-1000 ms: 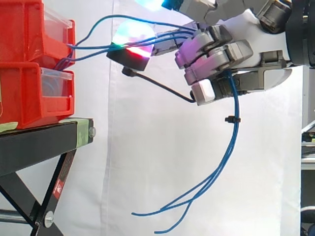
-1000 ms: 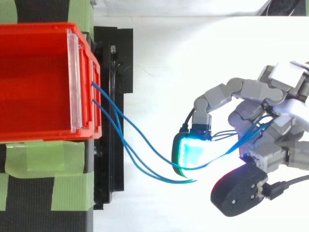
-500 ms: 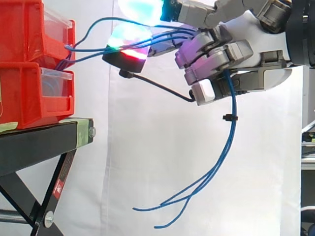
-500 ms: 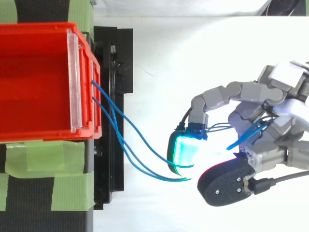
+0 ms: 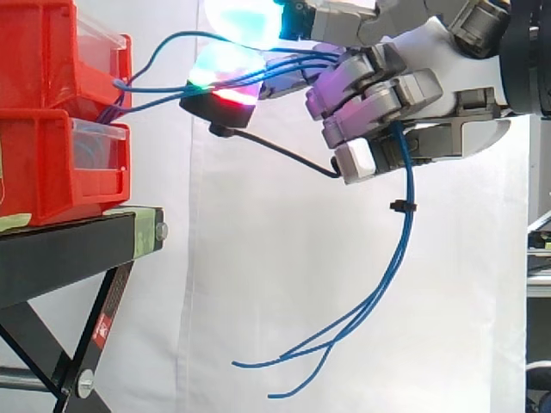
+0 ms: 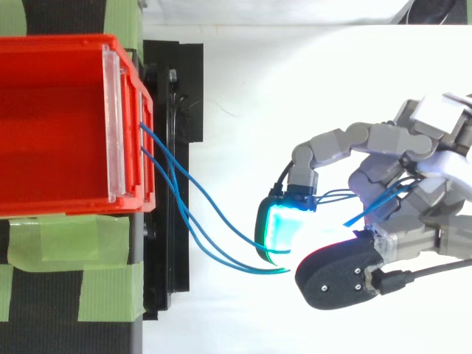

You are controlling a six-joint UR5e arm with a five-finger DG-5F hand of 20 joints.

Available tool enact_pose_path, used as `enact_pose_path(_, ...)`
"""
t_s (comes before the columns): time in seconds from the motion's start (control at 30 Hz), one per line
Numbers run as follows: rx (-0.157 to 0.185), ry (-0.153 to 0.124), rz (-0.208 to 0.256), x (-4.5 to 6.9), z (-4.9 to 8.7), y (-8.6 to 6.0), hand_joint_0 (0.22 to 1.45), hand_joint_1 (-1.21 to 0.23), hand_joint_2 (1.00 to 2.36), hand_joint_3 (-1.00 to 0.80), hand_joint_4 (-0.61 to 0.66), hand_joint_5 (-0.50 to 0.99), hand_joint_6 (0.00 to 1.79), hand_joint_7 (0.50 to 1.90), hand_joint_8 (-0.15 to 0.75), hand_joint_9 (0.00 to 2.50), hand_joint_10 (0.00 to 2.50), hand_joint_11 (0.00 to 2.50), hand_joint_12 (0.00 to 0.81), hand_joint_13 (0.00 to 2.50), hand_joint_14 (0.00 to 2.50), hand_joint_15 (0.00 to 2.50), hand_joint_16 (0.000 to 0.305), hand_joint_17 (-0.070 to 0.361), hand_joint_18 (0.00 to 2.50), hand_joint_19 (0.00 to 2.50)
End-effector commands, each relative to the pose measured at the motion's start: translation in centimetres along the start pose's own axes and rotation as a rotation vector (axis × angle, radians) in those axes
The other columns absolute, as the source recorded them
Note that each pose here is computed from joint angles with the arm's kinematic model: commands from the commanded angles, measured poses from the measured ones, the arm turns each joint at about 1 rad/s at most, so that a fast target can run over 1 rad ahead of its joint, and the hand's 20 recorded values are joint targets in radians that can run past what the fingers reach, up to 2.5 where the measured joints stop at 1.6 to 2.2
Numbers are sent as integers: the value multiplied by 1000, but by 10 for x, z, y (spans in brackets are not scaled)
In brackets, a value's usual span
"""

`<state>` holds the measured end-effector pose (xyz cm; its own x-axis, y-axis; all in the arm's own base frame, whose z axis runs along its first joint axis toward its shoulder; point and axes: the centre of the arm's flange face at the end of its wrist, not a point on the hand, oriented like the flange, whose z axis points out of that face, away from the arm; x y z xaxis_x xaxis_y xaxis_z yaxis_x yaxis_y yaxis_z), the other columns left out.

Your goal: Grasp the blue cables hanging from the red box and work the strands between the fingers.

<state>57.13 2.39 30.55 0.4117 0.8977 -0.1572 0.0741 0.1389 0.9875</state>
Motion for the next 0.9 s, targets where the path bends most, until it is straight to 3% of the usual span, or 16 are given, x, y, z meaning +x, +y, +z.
enact_pose_path(0.0,1,0,-1,0,0,-1,886,-753,1016,-502,160,297,712,1073,492,1274,2500,2461,646,1785,2500,1407,248,186,2421,512)
enact_pose_path(0.23,0,0,0,0,0,0,922,-796,1016,-331,143,213,839,991,492,1274,2500,2461,646,1785,2500,1407,248,186,2421,512)
enact_pose_path(0.4,0,0,0,0,0,0,958,-814,1016,-313,125,193,864,963,492,1274,2500,2461,646,1785,2500,1407,248,186,2421,512)
enact_pose_path(0.87,1,-1,-1,-1,0,-1,1216,-792,1017,-140,84,116,1070,878,492,1274,2500,2461,646,1785,2500,1407,248,186,2421,512)
